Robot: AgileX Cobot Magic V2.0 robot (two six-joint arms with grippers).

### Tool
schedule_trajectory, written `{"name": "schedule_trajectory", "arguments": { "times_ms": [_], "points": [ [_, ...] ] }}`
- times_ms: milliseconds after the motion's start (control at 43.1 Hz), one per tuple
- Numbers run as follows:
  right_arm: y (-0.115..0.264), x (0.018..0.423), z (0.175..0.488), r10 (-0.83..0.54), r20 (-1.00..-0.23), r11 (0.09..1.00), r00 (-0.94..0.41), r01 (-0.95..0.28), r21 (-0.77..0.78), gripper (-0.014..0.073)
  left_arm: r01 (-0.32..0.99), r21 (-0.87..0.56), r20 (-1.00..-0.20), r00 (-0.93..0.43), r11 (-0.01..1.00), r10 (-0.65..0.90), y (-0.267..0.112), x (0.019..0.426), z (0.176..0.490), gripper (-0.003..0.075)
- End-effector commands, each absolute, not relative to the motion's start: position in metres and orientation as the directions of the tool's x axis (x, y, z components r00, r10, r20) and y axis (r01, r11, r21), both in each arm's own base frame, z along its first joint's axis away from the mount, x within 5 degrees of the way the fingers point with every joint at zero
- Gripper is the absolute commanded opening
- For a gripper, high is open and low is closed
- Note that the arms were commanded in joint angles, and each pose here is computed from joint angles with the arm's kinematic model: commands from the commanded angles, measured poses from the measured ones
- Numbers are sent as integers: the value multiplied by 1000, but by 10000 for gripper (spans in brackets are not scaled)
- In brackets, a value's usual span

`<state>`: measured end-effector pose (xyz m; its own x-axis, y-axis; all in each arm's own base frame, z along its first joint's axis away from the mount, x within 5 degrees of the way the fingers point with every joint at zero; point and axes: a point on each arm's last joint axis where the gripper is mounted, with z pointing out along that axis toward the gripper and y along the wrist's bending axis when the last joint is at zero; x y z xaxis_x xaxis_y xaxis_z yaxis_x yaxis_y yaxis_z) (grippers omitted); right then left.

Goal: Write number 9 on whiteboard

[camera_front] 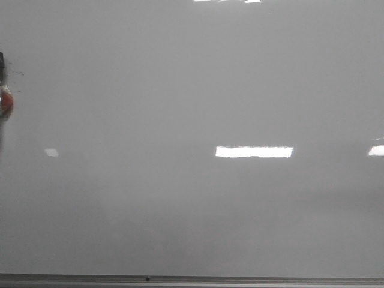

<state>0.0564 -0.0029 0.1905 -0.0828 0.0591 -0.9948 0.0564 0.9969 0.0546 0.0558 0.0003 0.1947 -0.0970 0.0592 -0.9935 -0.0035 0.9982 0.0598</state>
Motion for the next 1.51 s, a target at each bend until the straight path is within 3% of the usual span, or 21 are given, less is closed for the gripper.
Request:
{"name": "schedule_trajectory", "arguments": {
  "times_ms": [0,1278,1487],
  "points": [
    [-3,55,199,38,-999,998,11,58,39,-63,-13,50,-999,6,999,50,1,55,203,-19],
    [-3,55,199,38,-999,998,13,58,39,-63,-13,52,-999,8,999,52,1,55,203,-19],
    [-3,54,210,33,-994,998,104,54,38,-63,-24,41,-989,141,999,44,1,54,215,-19]
  ]
}}
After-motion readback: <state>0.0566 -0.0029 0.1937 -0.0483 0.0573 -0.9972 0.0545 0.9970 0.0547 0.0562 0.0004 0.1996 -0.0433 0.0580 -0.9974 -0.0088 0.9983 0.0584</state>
